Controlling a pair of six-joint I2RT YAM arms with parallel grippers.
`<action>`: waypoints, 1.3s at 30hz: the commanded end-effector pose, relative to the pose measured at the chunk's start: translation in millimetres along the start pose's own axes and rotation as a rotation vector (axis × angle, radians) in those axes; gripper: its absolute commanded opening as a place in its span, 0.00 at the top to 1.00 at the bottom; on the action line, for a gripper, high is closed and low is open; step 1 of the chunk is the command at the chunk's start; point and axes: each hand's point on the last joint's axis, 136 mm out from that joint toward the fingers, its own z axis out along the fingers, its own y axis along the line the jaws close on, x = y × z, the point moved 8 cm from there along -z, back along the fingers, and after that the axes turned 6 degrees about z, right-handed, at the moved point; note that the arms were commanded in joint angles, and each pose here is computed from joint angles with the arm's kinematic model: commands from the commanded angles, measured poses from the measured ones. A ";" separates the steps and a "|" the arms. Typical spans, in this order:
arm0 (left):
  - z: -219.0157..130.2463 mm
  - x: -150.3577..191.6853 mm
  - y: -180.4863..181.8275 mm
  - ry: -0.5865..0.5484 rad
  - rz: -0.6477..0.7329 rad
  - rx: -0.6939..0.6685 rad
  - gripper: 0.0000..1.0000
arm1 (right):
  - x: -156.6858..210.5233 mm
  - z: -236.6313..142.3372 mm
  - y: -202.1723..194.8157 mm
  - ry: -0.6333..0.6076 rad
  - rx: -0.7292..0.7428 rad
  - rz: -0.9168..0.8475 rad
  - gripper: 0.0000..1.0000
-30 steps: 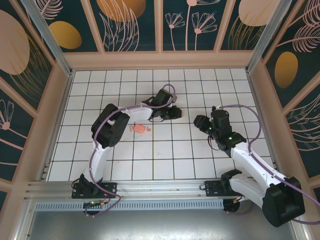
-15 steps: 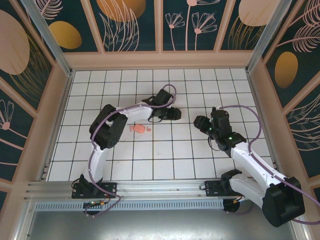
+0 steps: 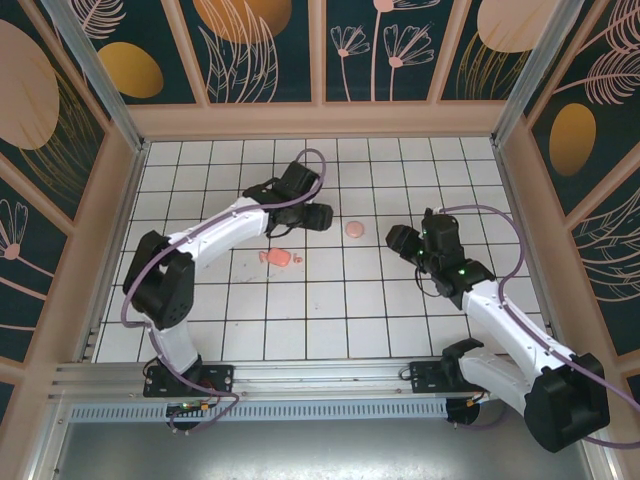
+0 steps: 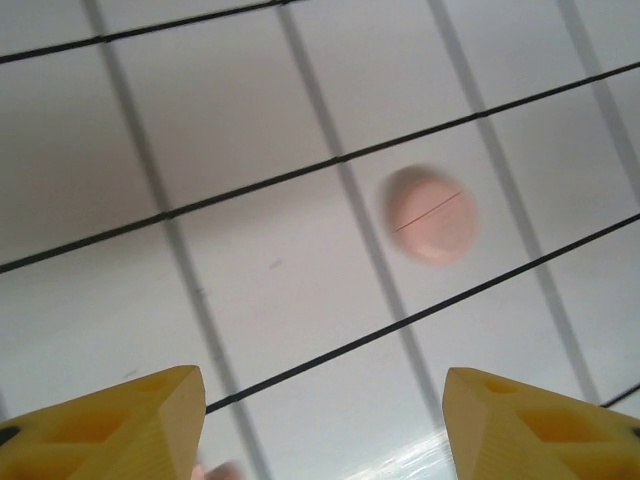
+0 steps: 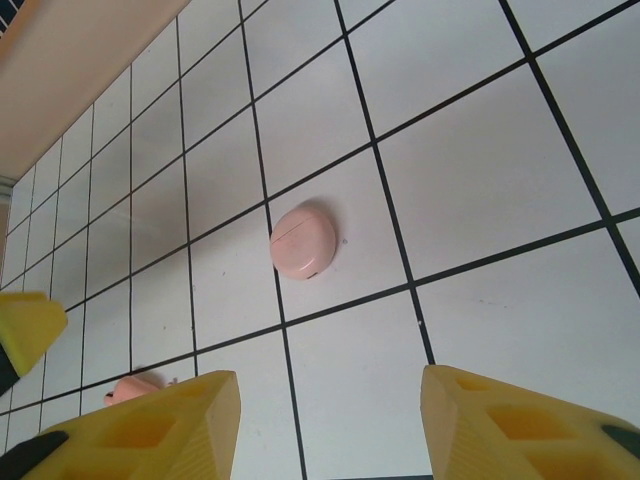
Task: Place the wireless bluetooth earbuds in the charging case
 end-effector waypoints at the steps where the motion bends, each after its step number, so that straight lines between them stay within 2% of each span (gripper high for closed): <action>1: -4.7 41.4 36.7 0.161 0.030 -0.156 0.35 | -4.6 -0.9 16.1 -0.008 -0.029 0.009 0.49; 6: -11.2 62.7 58.1 0.206 0.017 -0.195 0.30 | 1.2 2.9 28.0 0.015 -0.028 -0.013 0.47; 13: 12.0 80.6 62.4 0.312 0.038 -0.195 0.28 | 10.5 6.7 34.2 0.029 -0.022 -0.022 0.45; 25: 30.0 86.3 58.5 0.348 0.034 -0.132 0.29 | 9.7 6.8 35.2 0.027 -0.025 -0.022 0.44; 39: 42.9 93.1 60.7 0.379 0.036 -0.139 0.31 | 9.6 7.6 35.7 0.026 -0.028 -0.025 0.44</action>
